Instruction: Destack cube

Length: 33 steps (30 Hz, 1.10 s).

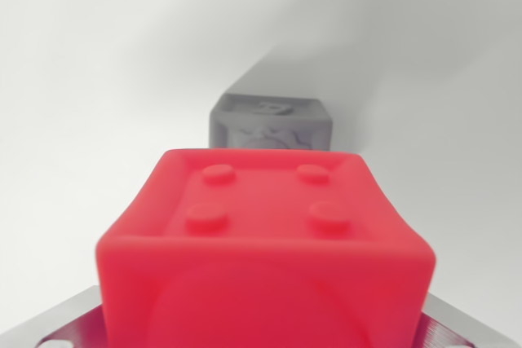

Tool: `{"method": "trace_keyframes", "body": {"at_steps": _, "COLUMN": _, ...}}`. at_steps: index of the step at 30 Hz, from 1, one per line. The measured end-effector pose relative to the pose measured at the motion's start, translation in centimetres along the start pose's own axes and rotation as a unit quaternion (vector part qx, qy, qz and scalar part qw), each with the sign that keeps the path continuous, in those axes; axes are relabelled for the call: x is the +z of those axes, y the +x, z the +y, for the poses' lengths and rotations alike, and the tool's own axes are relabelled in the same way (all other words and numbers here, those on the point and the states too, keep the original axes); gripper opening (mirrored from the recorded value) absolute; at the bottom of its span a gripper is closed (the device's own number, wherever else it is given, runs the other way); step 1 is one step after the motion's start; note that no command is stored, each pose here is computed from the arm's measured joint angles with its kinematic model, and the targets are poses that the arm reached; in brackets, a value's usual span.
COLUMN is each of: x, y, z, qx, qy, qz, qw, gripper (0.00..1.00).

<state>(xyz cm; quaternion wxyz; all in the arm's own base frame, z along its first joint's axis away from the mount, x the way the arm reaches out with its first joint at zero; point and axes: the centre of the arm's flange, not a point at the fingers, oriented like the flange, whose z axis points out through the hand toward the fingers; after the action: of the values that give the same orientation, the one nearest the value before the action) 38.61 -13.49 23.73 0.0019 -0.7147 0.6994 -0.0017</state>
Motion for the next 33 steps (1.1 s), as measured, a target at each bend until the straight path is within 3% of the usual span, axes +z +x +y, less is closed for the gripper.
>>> {"method": "trace_keyframes", "body": {"at_steps": 4, "x": -0.8, "y": 0.0, "z": 0.0, "qx": -0.002, "qy": 0.0025, "qz": 0.0003, "qw": 1.0, "gripper": 0.0}}
{"method": "trace_keyframes", "body": {"at_steps": 10, "x": -0.4, "y": -0.6, "z": -0.3, "qx": -0.02, "qy": -0.0023, "qz": -0.0006, "qw": 0.9998, "gripper": 0.0}}
{"method": "trace_keyframes", "body": {"at_steps": 16, "x": -0.5, "y": -1.1, "z": -0.6, "qx": -0.042, "qy": -0.0009, "qz": 0.0001, "qw": 0.9991, "gripper": 0.0}}
{"method": "trace_keyframes", "body": {"at_steps": 23, "x": -0.5, "y": -1.7, "z": -1.1, "qx": -0.066, "qy": -0.0008, "qz": 0.0005, "qw": 0.9978, "gripper": 0.0}}
{"method": "trace_keyframes", "body": {"at_steps": 33, "x": -0.5, "y": -2.6, "z": -1.7, "qx": -0.103, "qy": -0.0008, "qz": 0.001, "qw": 0.9947, "gripper": 0.0}}
